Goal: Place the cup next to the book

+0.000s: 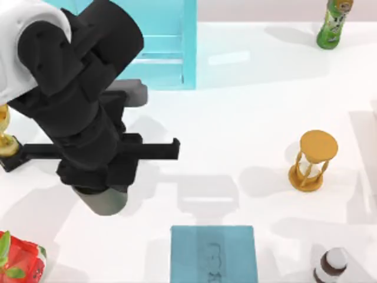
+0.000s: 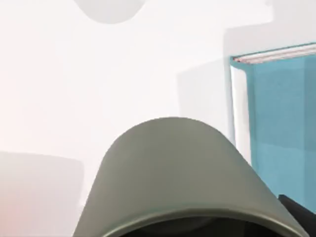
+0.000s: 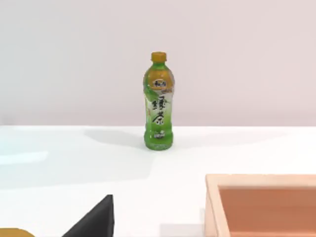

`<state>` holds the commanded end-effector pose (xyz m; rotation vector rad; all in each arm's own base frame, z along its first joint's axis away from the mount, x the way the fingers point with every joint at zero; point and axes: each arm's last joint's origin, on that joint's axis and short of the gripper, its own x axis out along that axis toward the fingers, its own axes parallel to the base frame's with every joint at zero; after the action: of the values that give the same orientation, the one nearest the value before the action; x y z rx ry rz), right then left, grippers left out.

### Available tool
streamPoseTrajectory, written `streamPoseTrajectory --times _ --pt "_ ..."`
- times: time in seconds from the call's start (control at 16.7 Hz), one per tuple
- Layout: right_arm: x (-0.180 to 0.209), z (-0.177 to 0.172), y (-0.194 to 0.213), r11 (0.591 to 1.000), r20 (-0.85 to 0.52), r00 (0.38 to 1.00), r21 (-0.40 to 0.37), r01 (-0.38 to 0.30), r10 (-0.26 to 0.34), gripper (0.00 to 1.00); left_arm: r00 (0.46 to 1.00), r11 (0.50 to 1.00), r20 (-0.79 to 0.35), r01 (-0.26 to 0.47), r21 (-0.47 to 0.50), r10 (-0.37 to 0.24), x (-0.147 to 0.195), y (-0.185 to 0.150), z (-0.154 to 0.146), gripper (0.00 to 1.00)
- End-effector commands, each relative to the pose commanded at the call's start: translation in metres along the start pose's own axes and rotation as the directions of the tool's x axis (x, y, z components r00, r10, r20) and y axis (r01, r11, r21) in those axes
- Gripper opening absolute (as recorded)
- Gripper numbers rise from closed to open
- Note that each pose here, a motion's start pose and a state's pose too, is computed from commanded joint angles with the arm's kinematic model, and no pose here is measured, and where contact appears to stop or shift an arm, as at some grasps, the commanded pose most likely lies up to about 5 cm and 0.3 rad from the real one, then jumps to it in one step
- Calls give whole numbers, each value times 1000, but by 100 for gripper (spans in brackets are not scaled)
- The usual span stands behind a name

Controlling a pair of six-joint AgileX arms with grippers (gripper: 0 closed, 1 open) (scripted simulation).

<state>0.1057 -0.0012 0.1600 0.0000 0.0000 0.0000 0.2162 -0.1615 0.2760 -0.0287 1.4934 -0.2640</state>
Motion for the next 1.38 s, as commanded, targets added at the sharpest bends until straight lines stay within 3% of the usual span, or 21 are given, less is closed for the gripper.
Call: streamPoseTrajectory --times 0.24,0.48,0.96,1.38 --pt "0 0 0 1000 0 1000 0 0 0 100 996 992 -26 -82 -97 80 19 -40 -34 0" --pt "0 0 0 1000 0 1000 0 0 0 100 990 982 -27 -139 -125 136 30 -56 -54 0" --pt "0 0 0 1000 0 1000 0 0 0 100 991 982 -23 -137 -128 135 33 -55 -55 0" --pt "0 0 0 1000 0 1000 0 0 0 100 990 982 -24 -140 -127 138 90 -40 -59 0"
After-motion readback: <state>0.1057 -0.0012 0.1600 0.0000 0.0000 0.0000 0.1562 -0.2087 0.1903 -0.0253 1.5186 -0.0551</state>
